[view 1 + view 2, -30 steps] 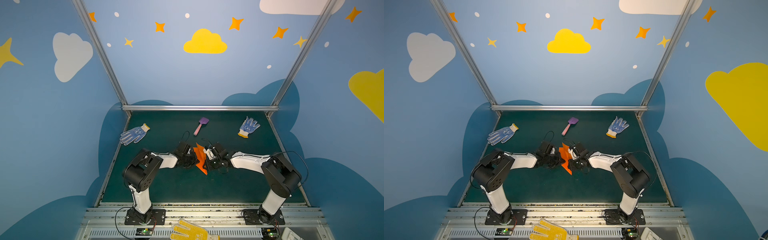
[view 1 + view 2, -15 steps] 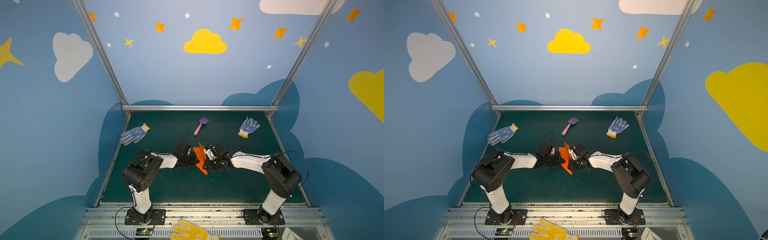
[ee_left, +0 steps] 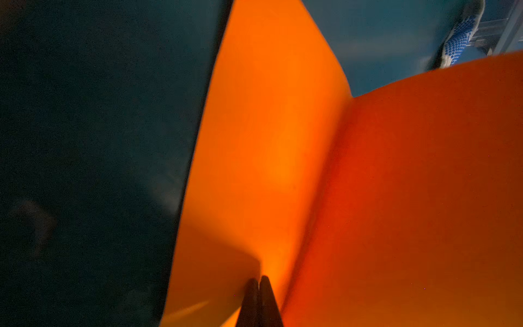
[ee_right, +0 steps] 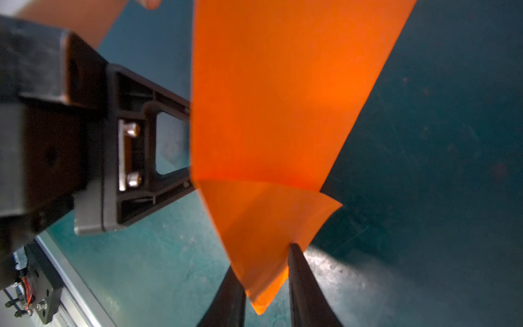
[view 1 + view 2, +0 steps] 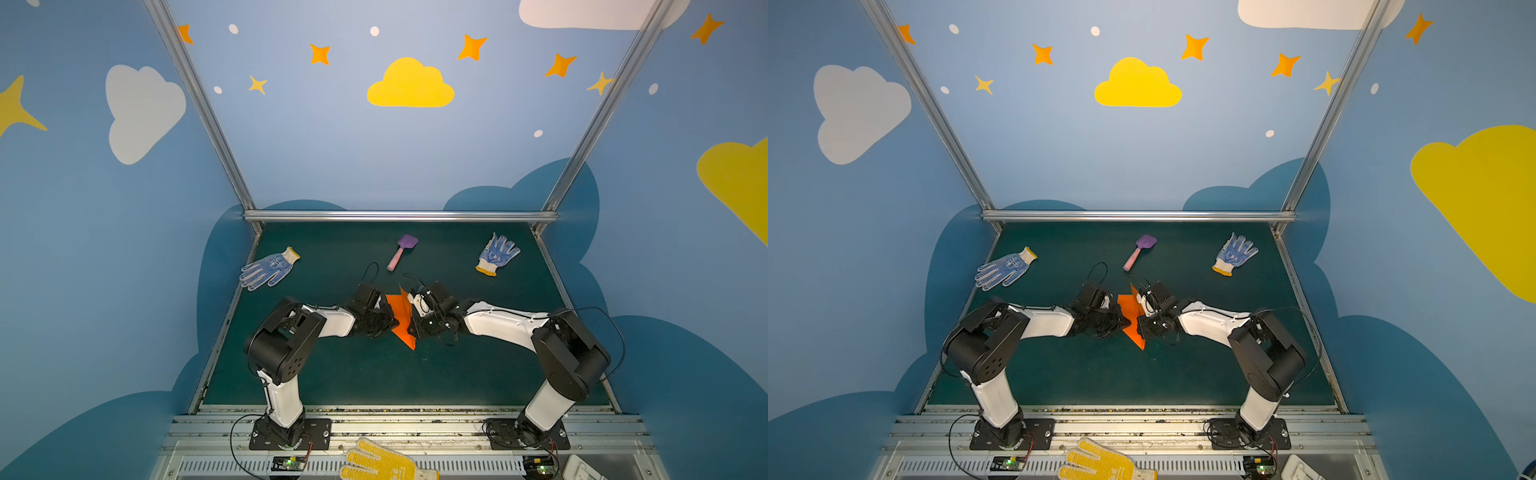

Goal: Fold a paper plane with a square sheet of paper (fold left side to right side)
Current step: 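Hold the folded paper upright with the left gripper while the right pinches its point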

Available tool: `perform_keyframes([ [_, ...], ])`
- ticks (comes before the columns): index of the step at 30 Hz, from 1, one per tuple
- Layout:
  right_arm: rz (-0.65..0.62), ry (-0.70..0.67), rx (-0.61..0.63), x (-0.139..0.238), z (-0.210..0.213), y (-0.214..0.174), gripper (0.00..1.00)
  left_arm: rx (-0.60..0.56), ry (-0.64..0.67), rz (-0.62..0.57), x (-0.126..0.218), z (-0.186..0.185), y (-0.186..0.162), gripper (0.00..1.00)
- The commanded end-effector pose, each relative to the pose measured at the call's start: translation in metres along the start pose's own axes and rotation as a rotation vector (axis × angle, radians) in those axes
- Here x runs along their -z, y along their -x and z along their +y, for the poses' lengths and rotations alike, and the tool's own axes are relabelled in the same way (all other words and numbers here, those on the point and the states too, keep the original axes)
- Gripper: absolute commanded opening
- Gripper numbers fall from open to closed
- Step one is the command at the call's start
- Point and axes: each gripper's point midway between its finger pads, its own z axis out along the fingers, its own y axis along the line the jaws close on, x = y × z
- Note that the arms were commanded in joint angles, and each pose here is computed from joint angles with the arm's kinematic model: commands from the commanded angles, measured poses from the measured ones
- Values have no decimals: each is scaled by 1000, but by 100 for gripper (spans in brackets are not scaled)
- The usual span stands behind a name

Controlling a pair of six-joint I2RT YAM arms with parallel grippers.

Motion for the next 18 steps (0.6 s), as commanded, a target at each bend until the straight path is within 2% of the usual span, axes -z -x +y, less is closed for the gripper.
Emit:
perform_keyframes([
  [1,13,-19,10,-3,1,0,26,28,81,30,-4,28,-11,4],
  [6,28,-38,21,-7,-1,-4,22,28,81,31,-4,29,-11,4],
  [13,25,-28,32,-8,6,-1,4,28,81,31,-4,29,-11,4],
  [16,32,-8,45,-9,12,0,3,30,84,32,-5,31,-11,4],
  [18,42,7,53,-12,16,0,5,28,82,34,-5,30,-12,4],
])
